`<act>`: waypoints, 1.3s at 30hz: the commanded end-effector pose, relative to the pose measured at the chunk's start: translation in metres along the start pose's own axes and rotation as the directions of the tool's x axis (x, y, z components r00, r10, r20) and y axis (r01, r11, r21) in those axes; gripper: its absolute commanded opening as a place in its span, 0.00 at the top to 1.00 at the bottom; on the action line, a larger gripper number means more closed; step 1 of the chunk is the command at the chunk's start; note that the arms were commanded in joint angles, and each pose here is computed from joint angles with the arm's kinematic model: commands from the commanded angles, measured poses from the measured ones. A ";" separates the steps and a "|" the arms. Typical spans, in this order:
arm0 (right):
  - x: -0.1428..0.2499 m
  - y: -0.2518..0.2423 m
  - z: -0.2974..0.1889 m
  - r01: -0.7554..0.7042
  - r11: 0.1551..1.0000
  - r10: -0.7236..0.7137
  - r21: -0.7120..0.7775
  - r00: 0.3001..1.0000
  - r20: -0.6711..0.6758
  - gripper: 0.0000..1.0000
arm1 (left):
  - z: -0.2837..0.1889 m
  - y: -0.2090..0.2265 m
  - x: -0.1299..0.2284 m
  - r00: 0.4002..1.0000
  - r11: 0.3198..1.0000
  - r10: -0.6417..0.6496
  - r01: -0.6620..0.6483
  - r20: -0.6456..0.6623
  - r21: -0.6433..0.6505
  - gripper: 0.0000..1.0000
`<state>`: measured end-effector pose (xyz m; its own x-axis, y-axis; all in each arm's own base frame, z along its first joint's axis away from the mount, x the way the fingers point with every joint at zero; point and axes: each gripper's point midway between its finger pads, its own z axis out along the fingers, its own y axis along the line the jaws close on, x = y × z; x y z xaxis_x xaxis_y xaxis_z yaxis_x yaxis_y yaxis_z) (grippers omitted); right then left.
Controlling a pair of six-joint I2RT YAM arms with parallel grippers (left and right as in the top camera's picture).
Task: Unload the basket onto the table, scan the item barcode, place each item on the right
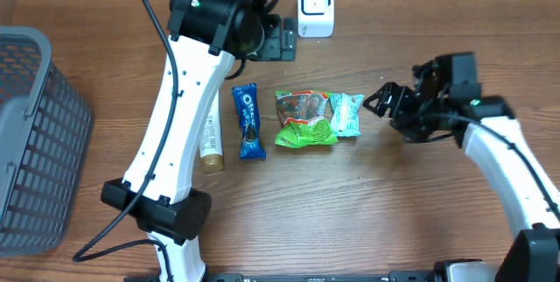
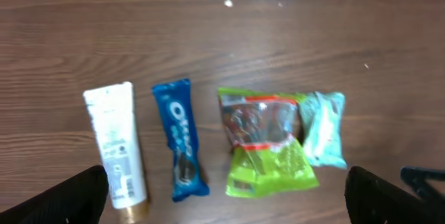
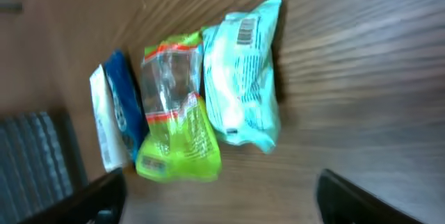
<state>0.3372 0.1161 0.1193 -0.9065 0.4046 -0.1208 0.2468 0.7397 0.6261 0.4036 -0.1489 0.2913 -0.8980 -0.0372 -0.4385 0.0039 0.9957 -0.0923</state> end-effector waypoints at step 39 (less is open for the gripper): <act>-0.018 0.018 0.051 0.226 0.925 -0.264 -0.306 0.960 -0.088 0.39 | 0.035 0.067 -0.010 0.992 0.988 -0.118 0.114 -0.032 -0.105 0.00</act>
<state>0.3736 0.1250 0.0807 -0.9638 0.1943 -0.1824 -0.0182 0.6348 0.7725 0.4279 -0.0829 0.2623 -0.8989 -0.1703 -0.4036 -0.1613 0.9853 -0.0566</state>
